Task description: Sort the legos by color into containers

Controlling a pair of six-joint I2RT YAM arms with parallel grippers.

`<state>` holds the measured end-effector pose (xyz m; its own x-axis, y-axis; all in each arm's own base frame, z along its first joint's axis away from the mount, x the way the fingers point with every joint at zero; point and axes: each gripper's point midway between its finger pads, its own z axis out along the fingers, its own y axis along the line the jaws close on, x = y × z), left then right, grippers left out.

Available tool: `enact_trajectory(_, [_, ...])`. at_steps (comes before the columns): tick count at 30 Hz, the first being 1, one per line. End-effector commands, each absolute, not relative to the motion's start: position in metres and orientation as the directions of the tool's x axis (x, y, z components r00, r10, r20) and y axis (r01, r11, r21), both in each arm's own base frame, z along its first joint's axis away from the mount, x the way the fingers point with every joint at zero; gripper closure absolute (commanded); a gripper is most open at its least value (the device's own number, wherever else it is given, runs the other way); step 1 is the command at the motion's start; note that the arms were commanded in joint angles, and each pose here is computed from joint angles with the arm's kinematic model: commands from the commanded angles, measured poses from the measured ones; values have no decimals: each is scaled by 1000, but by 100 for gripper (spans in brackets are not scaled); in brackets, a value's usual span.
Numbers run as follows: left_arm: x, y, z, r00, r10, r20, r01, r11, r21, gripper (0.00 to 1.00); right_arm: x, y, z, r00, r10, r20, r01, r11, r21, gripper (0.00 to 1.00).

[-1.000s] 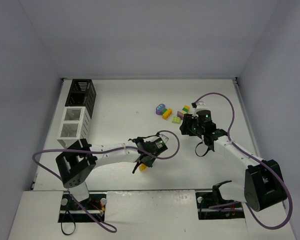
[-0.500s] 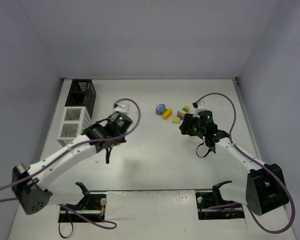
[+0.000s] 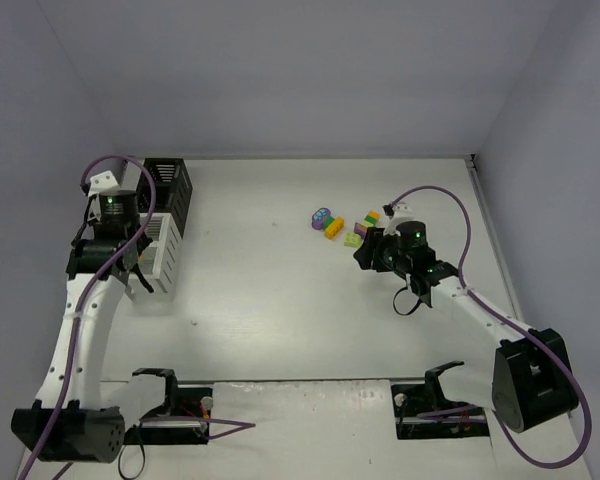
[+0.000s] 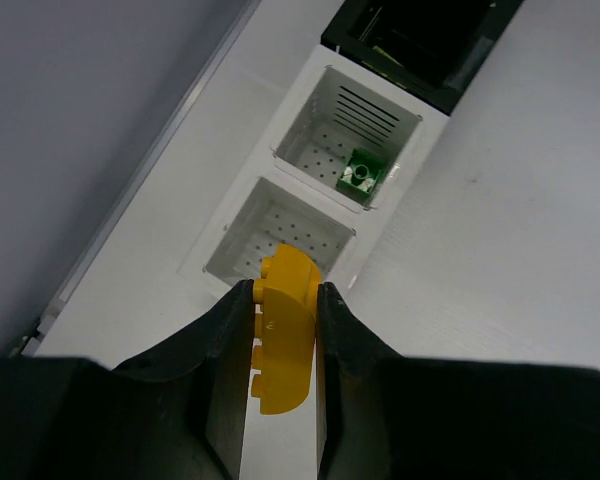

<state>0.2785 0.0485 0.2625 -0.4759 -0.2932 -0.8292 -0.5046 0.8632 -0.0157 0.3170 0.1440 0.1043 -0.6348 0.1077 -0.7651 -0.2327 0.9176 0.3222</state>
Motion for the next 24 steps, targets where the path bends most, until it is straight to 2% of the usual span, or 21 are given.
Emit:
enact_trajectory(1, [302, 66, 259, -448, -318, -836, -506, 860, -56, 100, 327, 150, 136, -549, 145, -823, -284, 894, 347, 100])
enact_trajectory(6, [323, 78, 248, -422, -351, -836, -529, 844, -87, 99, 326, 153, 133, -558, 145, -817, -293, 887, 357, 100])
enact_trajectory(7, [333, 81, 241, -427, -357, -831, -543, 836, -81, 92, 325, 155, 133, -560, 142, -816, -302, 883, 360, 100])
enact_trajectory(17, [335, 82, 212, -458, -389, -800, -560, 824, -80, 92, 324, 155, 135, -554, 140, -821, -310, 880, 360, 100])
enact_trajectory(24, [330, 80, 200, -476, -405, -781, -566, 821, -80, 74, 323, 158, 133, -557, 136, -819, -321, 875, 364, 100])
